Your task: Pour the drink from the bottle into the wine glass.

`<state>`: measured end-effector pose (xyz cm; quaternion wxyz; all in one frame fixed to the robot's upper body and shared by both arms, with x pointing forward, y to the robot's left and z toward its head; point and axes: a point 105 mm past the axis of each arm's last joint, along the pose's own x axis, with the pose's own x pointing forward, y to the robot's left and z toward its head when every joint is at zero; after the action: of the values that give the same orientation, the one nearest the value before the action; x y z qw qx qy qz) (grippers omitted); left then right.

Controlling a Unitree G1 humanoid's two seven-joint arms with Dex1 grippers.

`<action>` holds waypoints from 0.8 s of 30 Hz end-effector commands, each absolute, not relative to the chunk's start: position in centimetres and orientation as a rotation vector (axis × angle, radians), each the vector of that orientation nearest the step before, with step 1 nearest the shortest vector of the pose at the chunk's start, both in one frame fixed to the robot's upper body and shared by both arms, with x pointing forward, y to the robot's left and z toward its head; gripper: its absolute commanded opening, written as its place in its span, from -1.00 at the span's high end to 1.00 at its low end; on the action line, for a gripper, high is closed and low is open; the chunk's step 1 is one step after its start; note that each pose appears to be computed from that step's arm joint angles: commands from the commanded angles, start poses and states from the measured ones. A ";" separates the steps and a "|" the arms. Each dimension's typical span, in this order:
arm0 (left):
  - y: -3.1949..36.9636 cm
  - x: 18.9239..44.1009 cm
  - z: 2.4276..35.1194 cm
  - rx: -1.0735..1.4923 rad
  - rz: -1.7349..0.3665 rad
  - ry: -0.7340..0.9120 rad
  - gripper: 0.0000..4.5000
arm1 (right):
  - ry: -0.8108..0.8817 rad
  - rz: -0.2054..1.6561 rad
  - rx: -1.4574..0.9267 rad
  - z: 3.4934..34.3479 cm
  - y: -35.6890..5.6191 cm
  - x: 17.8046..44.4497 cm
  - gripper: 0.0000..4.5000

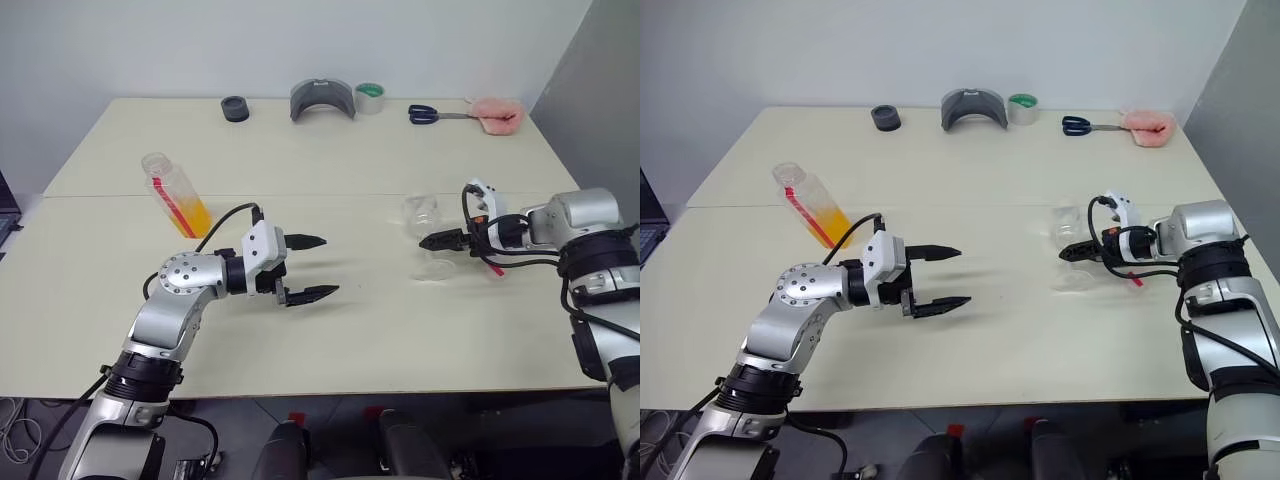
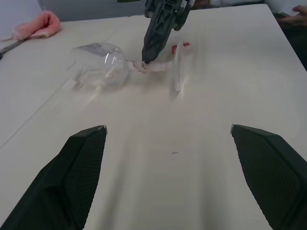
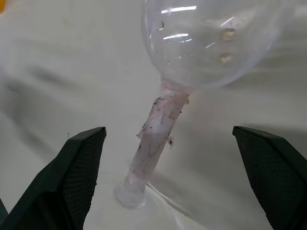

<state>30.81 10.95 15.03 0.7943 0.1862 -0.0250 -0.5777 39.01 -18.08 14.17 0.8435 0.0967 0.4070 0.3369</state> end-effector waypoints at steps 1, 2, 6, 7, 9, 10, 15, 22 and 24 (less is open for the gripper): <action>11.1 30.7 15.6 0.421 -1.232 -0.090 -0.98 | 0.823 0.747 0.173 15.4 -17.7 39.7 -1.00; 11.1 30.6 15.5 0.423 -1.229 -0.091 -0.98 | 0.824 0.747 0.169 15.4 -17.7 39.9 -1.00; 11.0 30.6 15.4 0.423 -1.223 -0.094 -0.98 | 0.836 0.751 0.156 15.2 -17.6 40.2 -1.00; 10.9 30.5 15.4 0.425 -1.223 -0.095 -0.98 | 0.841 0.749 0.152 15.0 -17.6 40.2 -1.00; 10.7 30.4 15.3 0.429 -1.224 -0.100 -0.99 | 0.855 0.743 0.140 14.4 -17.6 40.3 -0.92; 10.6 30.4 15.3 0.429 -1.222 -0.102 -1.00 | 0.859 0.744 0.138 14.2 -17.5 40.3 -0.83; 10.6 30.3 15.3 0.433 -1.215 -0.104 -1.00 | 0.865 0.757 0.143 14.0 -17.0 40.3 -0.10; 10.5 30.2 15.2 0.437 -1.209 -0.100 -1.00 | 0.853 0.768 0.153 14.1 -16.5 40.5 0.91; 10.5 30.2 15.2 0.439 -1.209 -0.100 -1.00 | 0.847 0.774 0.161 14.3 -16.3 40.6 0.92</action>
<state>30.55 10.86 14.23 0.8048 0.1923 -0.0241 -0.5610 40.03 -16.43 12.84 0.8275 0.0791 0.4235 0.3599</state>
